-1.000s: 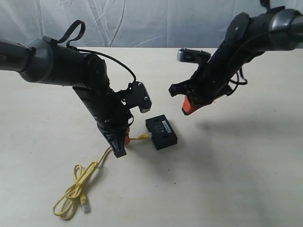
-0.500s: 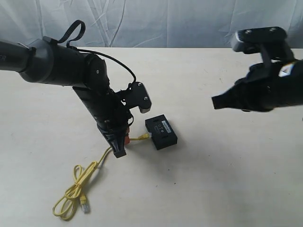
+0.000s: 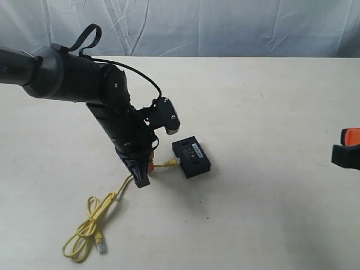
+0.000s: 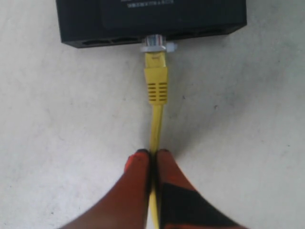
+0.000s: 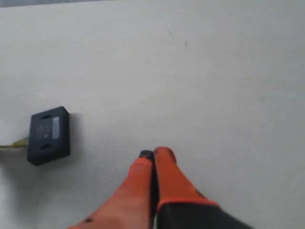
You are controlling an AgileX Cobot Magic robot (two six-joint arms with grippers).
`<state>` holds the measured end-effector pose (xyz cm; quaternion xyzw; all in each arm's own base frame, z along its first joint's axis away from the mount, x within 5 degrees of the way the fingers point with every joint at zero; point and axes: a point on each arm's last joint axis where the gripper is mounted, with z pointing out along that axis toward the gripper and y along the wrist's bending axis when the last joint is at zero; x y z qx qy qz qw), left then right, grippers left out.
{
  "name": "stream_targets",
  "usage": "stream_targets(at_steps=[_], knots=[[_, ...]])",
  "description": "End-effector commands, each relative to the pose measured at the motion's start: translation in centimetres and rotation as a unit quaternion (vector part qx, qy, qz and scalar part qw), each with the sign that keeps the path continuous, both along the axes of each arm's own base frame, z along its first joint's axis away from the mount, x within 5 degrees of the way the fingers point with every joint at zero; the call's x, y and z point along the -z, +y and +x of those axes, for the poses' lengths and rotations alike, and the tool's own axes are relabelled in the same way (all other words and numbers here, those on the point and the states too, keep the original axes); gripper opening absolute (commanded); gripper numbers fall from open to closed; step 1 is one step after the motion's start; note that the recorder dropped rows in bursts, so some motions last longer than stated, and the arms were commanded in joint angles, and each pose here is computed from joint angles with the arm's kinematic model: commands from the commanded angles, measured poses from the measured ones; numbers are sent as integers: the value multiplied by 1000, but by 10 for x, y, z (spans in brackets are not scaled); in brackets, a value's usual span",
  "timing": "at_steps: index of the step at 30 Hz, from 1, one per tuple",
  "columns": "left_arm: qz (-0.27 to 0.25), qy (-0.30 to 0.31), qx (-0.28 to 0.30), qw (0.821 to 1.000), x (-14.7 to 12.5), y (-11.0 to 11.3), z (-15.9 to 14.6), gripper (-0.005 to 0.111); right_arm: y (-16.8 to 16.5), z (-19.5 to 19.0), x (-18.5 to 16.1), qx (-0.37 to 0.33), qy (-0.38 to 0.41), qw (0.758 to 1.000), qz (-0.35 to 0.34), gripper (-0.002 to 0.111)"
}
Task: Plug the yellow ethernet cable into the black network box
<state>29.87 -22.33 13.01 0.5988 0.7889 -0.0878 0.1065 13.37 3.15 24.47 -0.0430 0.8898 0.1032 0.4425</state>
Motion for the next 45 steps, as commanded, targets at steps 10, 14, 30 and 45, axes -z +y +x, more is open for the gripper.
stream_targets(at_steps=[10, 14, 30, 45], knots=[[-17, -22, -10, 1000, -3, -4, 4, 11, -21, -5, -20, 55, 16, 997, -43, -1], [-14, -18, -8, 1000, -3, -4, 4, 42, -21, -5, -20, 56, 16, 998, -40, -1], [-2, -111, -295, 949, -124, 85, 11, 0, -21, -5, -20, 57, 16, 998, -36, -1], [-230, -301, -431, 819, -220, 182, -116, 0, -20, -5, -20, 58, 15, 998, -33, -1]])
